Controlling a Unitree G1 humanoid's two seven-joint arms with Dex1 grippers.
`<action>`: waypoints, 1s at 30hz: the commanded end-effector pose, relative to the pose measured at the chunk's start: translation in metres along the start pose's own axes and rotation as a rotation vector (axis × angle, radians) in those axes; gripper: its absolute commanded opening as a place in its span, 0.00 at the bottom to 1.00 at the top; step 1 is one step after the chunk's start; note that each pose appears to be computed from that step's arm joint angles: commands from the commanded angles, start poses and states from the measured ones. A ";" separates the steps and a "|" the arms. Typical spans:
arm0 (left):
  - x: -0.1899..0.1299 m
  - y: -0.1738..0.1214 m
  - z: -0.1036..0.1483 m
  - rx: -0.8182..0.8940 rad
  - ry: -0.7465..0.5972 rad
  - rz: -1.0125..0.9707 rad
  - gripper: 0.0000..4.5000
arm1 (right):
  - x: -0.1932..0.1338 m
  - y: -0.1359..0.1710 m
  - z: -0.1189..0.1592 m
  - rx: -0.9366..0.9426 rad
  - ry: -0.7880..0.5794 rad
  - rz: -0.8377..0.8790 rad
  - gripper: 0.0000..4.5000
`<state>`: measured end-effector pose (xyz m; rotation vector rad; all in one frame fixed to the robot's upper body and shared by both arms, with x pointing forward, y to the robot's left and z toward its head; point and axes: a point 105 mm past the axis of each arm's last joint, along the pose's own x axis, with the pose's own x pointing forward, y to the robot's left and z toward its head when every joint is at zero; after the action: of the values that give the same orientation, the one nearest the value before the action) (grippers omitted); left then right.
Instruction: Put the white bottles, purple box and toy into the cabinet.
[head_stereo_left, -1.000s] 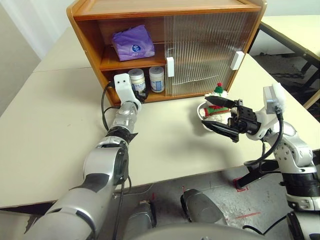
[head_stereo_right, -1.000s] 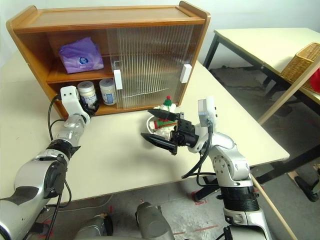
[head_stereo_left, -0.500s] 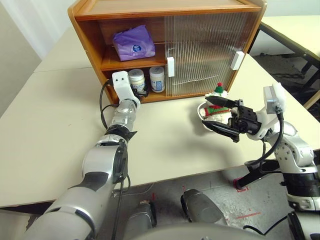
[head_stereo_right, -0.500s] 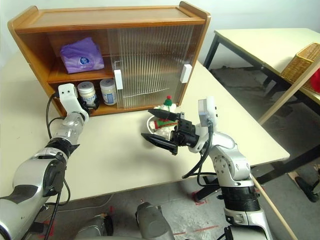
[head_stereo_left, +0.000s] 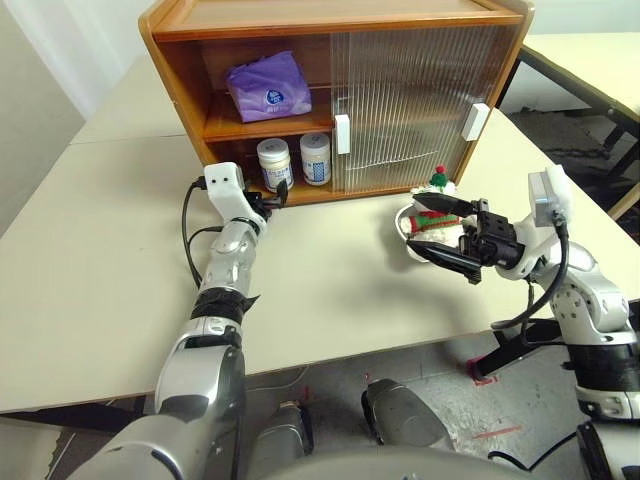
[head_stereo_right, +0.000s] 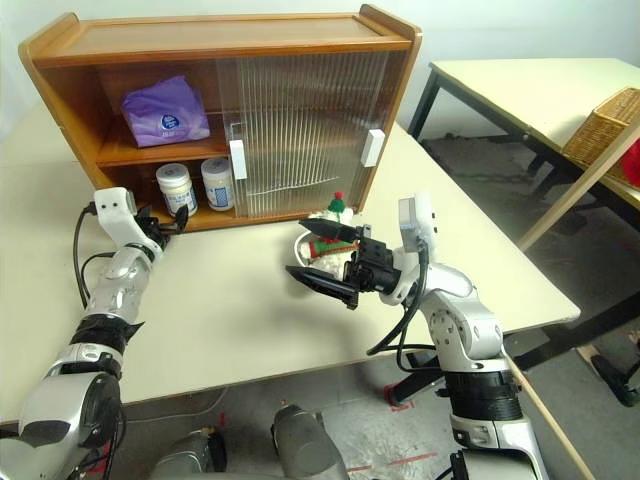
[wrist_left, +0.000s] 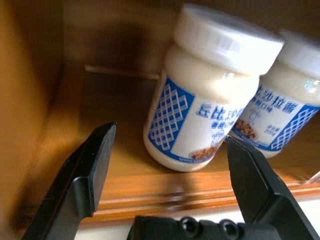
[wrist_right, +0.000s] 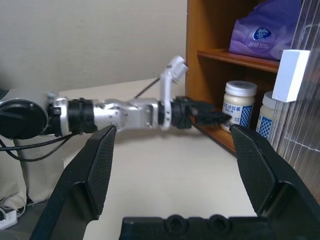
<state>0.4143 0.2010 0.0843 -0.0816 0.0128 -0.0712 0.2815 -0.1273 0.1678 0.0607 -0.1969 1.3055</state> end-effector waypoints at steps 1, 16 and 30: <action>-0.010 -0.019 0.007 0.019 -0.024 -0.113 0.91 | -0.003 -0.002 0.003 -0.013 -0.004 -0.004 1.00; -0.010 -0.150 0.068 0.149 -0.294 -0.707 0.01 | -0.012 -0.010 0.003 -0.034 0.013 -0.034 1.00; 0.020 -0.175 0.076 0.272 -0.253 -0.677 0.01 | -0.015 -0.007 0.004 -0.042 0.016 -0.057 1.00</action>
<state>0.4201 0.0324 0.1745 0.1335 -0.2789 -0.7531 0.2866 -0.1428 0.1684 0.0398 -0.2032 1.2479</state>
